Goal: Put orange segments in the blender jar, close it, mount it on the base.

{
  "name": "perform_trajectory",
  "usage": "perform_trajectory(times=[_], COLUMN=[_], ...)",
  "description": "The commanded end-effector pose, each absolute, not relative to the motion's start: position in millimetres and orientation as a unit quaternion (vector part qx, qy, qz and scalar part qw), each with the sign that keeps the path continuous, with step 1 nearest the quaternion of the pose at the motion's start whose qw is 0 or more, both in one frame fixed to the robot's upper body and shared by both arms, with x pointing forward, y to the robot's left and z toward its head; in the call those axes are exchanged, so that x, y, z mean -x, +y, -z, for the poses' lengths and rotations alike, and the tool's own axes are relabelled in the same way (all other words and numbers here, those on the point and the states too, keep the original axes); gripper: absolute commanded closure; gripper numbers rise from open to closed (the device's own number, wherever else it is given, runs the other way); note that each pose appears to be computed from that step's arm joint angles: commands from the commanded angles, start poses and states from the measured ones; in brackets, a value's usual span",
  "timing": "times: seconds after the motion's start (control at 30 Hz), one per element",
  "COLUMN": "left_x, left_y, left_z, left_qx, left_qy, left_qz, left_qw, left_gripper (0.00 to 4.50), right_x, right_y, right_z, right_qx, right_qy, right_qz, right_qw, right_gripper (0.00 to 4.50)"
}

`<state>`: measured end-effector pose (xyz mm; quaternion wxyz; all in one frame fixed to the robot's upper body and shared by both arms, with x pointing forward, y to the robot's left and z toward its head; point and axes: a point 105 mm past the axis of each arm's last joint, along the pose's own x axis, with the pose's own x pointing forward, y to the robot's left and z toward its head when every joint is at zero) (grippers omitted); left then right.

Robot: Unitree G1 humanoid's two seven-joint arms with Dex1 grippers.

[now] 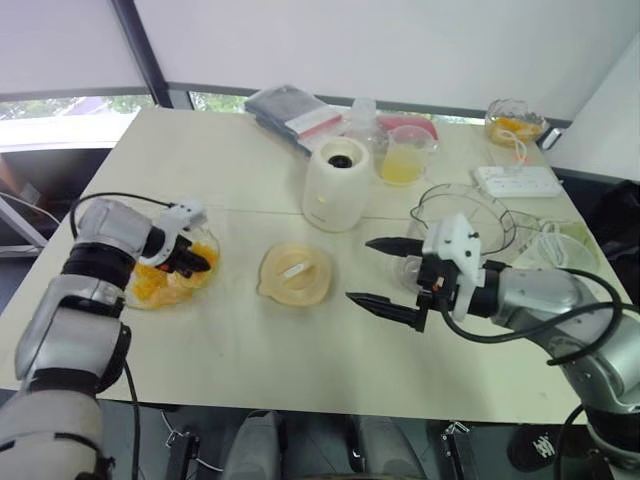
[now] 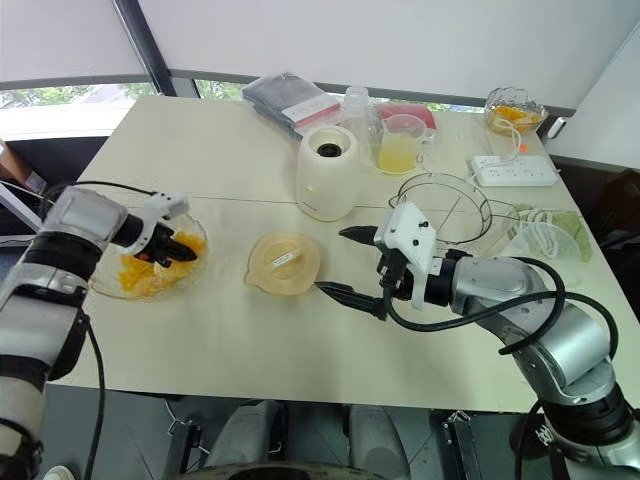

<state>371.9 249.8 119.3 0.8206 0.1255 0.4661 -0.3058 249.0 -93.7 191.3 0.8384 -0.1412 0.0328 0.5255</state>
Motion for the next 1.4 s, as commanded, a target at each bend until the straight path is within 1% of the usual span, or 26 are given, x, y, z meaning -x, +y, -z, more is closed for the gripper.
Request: perform_trajectory(times=[0.03,0.2,0.3,0.47,0.57,0.7,0.87,1.03,1.2,1.4], left_x=[-376,-368,-362,-360,-361,-363,-375,-392,-405,-409], left_y=[256,264,260,249,239,223,191,154,111,48], left_z=[-150,-160,-164,-169,-178,-190,-220,-258,-295,-328], left_qx=[-0.116,-0.095,-0.078,-0.030,0.001,0.015,-0.005,-0.037,-0.070,-0.093], left_qy=[0.423,0.392,0.366,0.311,0.269,0.236,0.188,0.141,0.092,0.041], left_qz=[0.292,0.274,0.275,0.270,0.279,0.287,0.332,0.384,0.446,0.523], left_qw=[0.850,0.873,0.885,0.910,0.922,0.928,0.924,0.912,0.888,0.846], left_gripper=[4.44,4.44,4.44,4.44,4.44,4.44,4.44,4.44,4.44,4.44], right_x=[-249,-250,-254,-261,-264,-267,-265,-262,-256,-250], right_y=[-90,-91,-94,-102,-108,-116,-128,-139,-148,-158], right_z=[-199,-198,-198,-194,-192,-190,-183,-176,-170,-161], right_qx=[0.148,0.150,0.149,0.143,0.143,0.140,0.129,0.116,0.104,0.097], right_qy=[0.009,0.009,0.010,0.019,0.027,0.035,0.047,0.053,0.051,0.056], right_qz=[-0.531,-0.533,-0.528,-0.515,-0.504,-0.488,-0.459,-0.423,-0.382,-0.341], right_qw=[0.834,0.832,0.836,0.845,0.852,0.861,0.878,0.897,0.917,0.933], right_gripper=[0.00,0.00,0.00,0.00,0.00,0.00,0.00,0.00,0.00,0.00])
